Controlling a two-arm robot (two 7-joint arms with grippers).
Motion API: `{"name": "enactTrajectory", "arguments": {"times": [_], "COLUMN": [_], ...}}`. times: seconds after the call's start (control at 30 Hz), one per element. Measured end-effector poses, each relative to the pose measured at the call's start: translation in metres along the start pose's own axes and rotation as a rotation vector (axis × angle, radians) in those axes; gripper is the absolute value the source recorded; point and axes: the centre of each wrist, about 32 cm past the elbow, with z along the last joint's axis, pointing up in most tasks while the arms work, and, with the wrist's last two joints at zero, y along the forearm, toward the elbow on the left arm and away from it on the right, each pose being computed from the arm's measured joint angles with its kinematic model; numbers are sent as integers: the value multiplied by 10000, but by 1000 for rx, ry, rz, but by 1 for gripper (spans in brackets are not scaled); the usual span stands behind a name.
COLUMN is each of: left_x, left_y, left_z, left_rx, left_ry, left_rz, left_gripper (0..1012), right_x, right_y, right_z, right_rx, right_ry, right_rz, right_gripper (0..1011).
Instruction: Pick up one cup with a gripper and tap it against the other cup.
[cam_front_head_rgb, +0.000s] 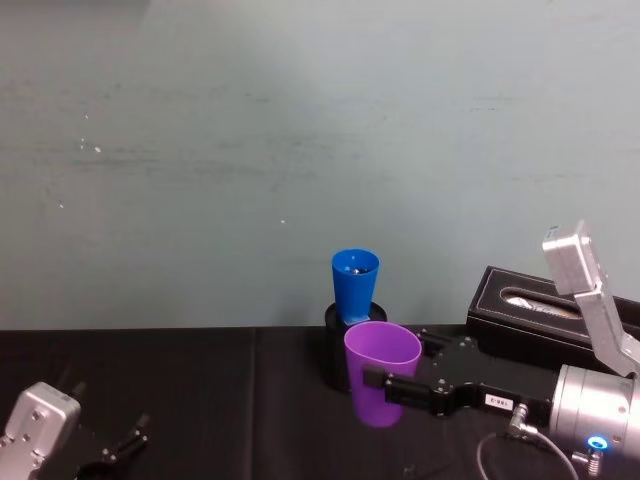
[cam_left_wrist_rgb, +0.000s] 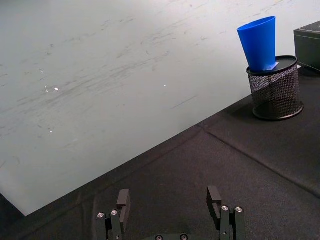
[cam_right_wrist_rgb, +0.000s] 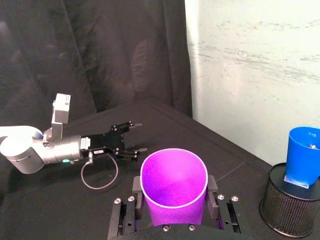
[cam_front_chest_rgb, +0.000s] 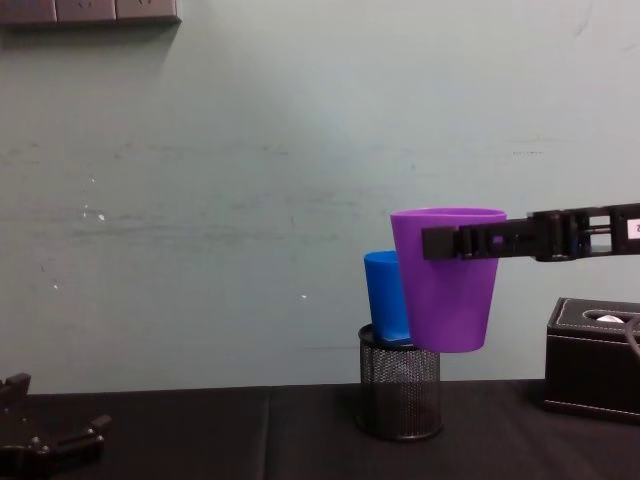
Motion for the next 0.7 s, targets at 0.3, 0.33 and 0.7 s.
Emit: {"name": "enactTrajectory", "arguments": {"times": [0.3,0.33,0.7], "left_x": [0,0,0], "left_y": [0,0,0], "left_z": [0,0,0], "left_rx": [0,0,0], "left_ry": [0,0,0], "left_rz": [0,0,0], "left_gripper": [1005,1005,1005], "right_x": [-1,-1,2], "right_y": [3,3,2], "right_z": [0,0,-9], "right_rx": [2,2,3], "right_ry": [-1,0,1], "right_rz": [-1,-1,-3], "right_gripper": [726,728,728]}}
